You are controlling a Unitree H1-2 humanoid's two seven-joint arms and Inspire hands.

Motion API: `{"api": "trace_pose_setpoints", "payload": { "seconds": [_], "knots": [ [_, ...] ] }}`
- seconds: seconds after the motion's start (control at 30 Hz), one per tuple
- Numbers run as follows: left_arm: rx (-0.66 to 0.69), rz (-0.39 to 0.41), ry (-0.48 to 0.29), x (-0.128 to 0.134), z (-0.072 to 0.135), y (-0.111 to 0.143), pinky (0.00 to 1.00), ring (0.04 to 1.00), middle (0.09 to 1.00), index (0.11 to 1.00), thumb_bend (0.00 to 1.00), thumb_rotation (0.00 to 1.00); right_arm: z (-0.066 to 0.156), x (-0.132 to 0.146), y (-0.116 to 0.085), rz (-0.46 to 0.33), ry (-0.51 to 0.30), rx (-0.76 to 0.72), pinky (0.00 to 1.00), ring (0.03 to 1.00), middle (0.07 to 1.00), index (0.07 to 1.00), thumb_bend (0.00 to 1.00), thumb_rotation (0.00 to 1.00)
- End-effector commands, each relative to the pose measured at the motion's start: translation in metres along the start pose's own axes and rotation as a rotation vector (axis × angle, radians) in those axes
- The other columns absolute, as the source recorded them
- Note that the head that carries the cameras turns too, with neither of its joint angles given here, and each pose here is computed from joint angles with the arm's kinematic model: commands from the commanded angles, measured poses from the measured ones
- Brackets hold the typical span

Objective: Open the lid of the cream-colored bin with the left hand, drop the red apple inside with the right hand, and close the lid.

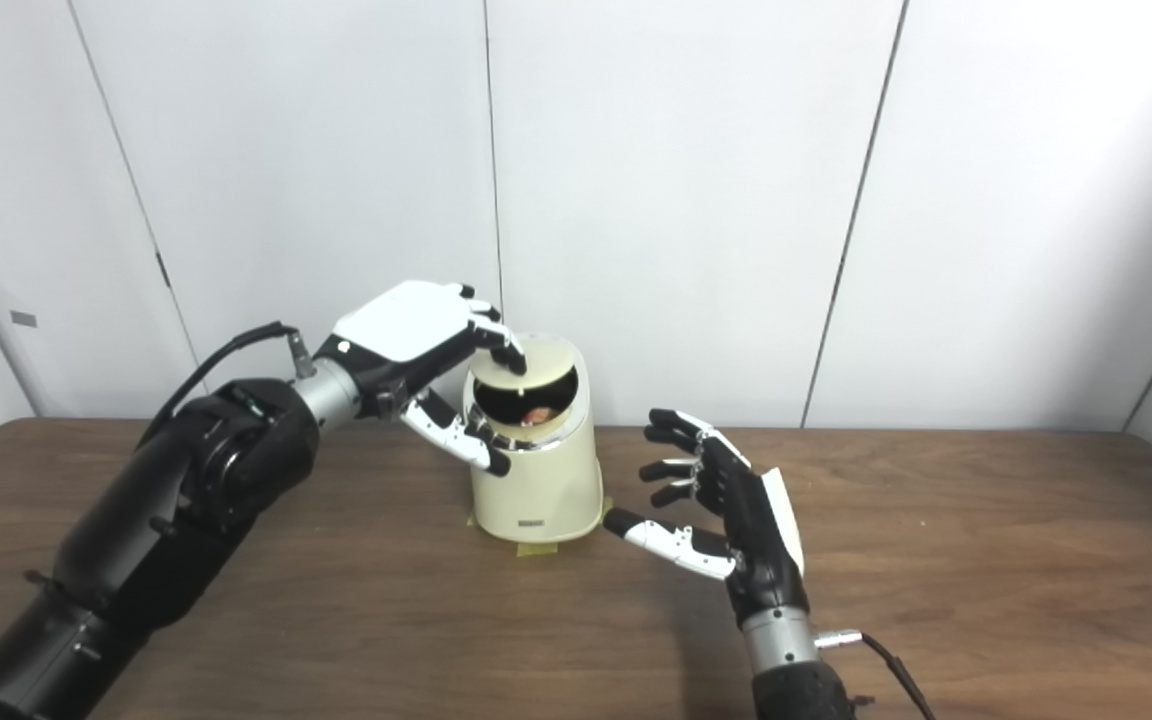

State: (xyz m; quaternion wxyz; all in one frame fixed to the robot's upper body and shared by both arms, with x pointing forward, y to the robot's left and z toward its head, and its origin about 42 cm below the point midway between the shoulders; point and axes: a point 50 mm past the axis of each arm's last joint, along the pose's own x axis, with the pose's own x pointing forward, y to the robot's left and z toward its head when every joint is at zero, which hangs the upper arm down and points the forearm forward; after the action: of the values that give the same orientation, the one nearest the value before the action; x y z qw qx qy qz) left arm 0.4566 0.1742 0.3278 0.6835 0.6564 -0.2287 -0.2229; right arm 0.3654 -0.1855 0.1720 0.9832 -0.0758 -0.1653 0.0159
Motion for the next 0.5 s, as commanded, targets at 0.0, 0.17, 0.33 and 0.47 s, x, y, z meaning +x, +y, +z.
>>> {"api": "trace_pose_setpoints", "payload": {
  "seconds": [0.0,0.17,0.33,0.47],
  "knots": [
    [0.044,0.071,-0.025,0.002,0.004,0.024,1.00,0.908,0.740,0.711,0.99,0.49,0.024,0.016,0.001,-0.001,-0.092,0.007,0.49,0.617,0.755,0.755,0.71,0.33],
    [0.035,0.045,-0.019,0.001,0.005,0.014,1.00,0.915,0.734,0.711,0.98,0.45,0.025,0.016,0.001,0.000,-0.091,0.009,0.49,0.611,0.754,0.756,0.72,0.33],
    [0.044,-0.002,-0.020,0.002,0.009,-0.006,1.00,0.913,0.745,0.718,0.97,0.43,0.026,0.016,0.001,0.003,-0.092,0.007,0.49,0.612,0.755,0.759,0.71,0.34],
    [0.078,-0.035,-0.034,0.003,0.015,-0.022,1.00,0.907,0.762,0.733,0.97,0.44,0.027,0.015,0.000,0.005,-0.093,0.005,0.50,0.612,0.756,0.761,0.70,0.35]
  ]
}}
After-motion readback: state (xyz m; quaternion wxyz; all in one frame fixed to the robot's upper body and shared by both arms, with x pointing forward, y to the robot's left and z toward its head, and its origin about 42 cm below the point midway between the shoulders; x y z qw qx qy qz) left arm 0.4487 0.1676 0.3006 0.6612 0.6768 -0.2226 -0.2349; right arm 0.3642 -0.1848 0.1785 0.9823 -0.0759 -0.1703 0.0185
